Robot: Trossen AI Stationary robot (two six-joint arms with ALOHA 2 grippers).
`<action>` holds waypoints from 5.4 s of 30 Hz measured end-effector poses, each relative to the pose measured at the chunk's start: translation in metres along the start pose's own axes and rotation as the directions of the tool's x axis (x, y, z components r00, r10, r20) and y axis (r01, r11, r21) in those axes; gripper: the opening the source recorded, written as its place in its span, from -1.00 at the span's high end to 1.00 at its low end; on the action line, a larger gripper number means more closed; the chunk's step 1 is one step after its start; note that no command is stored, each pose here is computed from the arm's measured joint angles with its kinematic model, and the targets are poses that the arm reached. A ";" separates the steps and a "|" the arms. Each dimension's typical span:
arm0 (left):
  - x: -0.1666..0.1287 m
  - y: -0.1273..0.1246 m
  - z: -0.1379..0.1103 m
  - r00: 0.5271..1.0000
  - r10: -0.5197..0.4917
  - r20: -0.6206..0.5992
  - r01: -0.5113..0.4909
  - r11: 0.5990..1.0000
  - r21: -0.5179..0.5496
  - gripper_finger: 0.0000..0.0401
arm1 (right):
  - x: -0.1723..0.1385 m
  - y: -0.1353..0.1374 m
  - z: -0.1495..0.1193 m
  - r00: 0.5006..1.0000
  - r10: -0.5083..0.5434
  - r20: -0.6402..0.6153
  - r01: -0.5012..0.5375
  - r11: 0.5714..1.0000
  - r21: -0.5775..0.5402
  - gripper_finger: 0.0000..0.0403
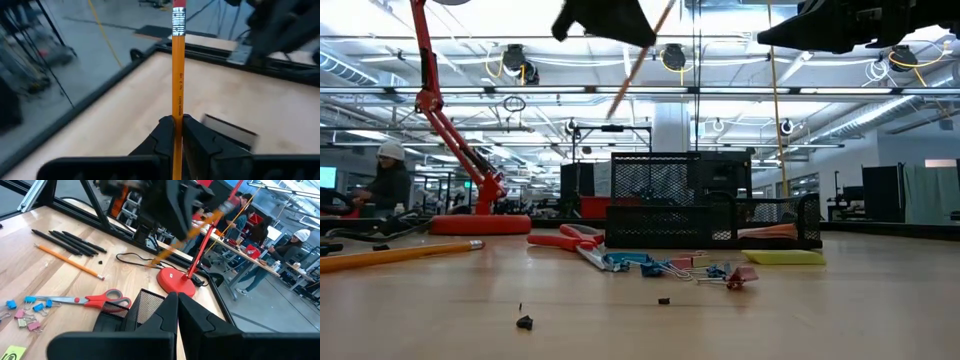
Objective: Pick and place office supplies into organizer
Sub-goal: Put the orange pencil into the black desk organizer
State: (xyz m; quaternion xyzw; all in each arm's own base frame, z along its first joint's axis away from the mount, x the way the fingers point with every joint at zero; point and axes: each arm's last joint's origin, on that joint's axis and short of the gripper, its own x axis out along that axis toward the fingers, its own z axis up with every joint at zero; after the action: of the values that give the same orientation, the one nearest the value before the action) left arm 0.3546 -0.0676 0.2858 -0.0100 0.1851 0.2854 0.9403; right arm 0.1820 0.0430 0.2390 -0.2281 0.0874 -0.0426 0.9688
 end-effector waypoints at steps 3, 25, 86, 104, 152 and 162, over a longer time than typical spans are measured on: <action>0.016 0.002 0.000 1.000 0.016 0.027 -0.018 0.998 0.055 0.82 | 0.000 0.000 0.000 1.000 -0.001 0.000 0.001 1.000 0.000 0.98; 0.091 -0.018 -0.052 0.999 -0.033 -0.004 0.033 0.996 0.086 0.82 | 0.000 0.000 0.000 1.000 0.000 -0.001 0.000 1.000 -0.007 0.98; 0.087 -0.012 -0.080 0.975 -0.027 -0.222 0.033 0.999 0.022 0.82 | 0.000 0.000 0.000 1.000 -0.001 0.000 0.001 1.000 0.000 0.98; 0.092 -0.004 -0.081 0.965 -0.037 -0.261 0.032 0.999 -0.024 0.82 | 0.000 0.000 0.000 1.000 0.000 0.000 0.000 1.000 0.000 0.98; -0.109 -0.035 -0.074 0.763 -0.246 -0.598 -0.010 0.920 -0.391 0.11 | 0.000 0.002 -0.004 0.999 0.015 -0.038 -0.015 1.000 0.013 0.98; -0.110 -0.066 -0.115 0.631 -0.249 -0.735 -0.238 0.840 -0.488 0.21 | 0.000 0.001 -0.002 1.000 0.005 -0.012 -0.004 0.999 0.047 0.98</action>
State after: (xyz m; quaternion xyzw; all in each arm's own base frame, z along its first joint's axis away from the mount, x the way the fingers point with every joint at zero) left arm 0.2664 -0.1955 0.2116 -0.3980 0.4816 0.2900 0.7250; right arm 0.1817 0.0429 0.2371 -0.2049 0.0930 -0.0439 0.9734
